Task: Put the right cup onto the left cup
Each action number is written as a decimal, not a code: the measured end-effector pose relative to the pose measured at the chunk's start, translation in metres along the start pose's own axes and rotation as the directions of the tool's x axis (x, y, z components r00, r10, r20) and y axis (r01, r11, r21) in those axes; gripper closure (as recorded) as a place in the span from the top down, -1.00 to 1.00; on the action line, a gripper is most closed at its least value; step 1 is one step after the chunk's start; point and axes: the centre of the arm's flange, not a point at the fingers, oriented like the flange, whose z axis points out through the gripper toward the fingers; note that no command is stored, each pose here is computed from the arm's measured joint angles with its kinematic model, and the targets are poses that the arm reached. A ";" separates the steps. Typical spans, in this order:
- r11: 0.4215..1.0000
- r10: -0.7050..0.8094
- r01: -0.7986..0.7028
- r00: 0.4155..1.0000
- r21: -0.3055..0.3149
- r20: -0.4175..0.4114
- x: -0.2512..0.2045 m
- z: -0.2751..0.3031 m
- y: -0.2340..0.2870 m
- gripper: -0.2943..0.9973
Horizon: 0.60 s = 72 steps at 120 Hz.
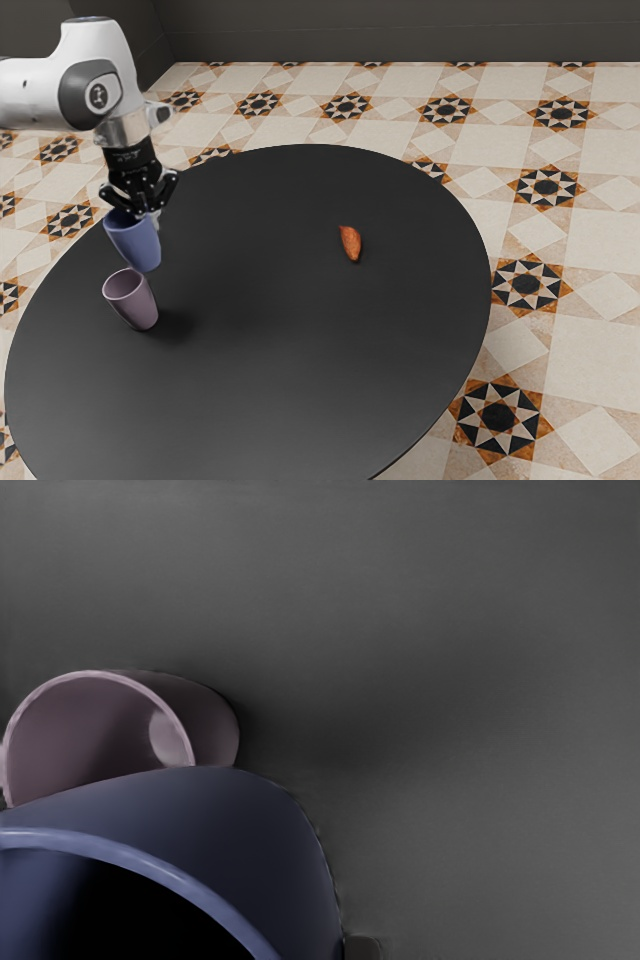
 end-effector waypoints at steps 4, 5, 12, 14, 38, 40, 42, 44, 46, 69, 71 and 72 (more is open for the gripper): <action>1.000 -0.012 0.012 1.000 0.004 0.007 0.002 -0.002 -0.007 -0.67; 1.000 -0.015 0.015 1.000 0.005 0.009 0.003 -0.003 -0.008 -0.67; 0.999 -0.037 0.036 0.999 0.012 0.023 0.007 -0.002 -0.019 -0.67; 0.999 -0.042 0.042 0.999 0.014 0.027 0.008 -0.002 -0.022 -0.67; 0.995 -0.100 0.099 0.993 0.023 0.062 0.022 0.007 -0.048 -0.67; 0.994 -0.104 0.103 0.993 0.023 0.064 0.023 0.008 -0.049 -0.67; 0.994 -0.107 0.106 0.992 0.021 0.064 0.025 0.009 -0.050 -0.67; 0.994 -0.110 0.109 0.992 0.020 0.064 0.026 0.010 -0.051 -0.67; 0.994 -0.113 0.112 0.992 0.019 0.063 0.027 0.010 -0.052 -0.67; 0.990 -0.136 0.137 0.989 -0.019 0.051 0.039 0.022 -0.057 -0.67; 0.990 -0.138 0.139 0.989 -0.021 0.051 0.039 0.023 -0.058 -0.67; 0.990 -0.138 0.140 0.989 -0.022 0.051 0.039 0.023 -0.058 -0.67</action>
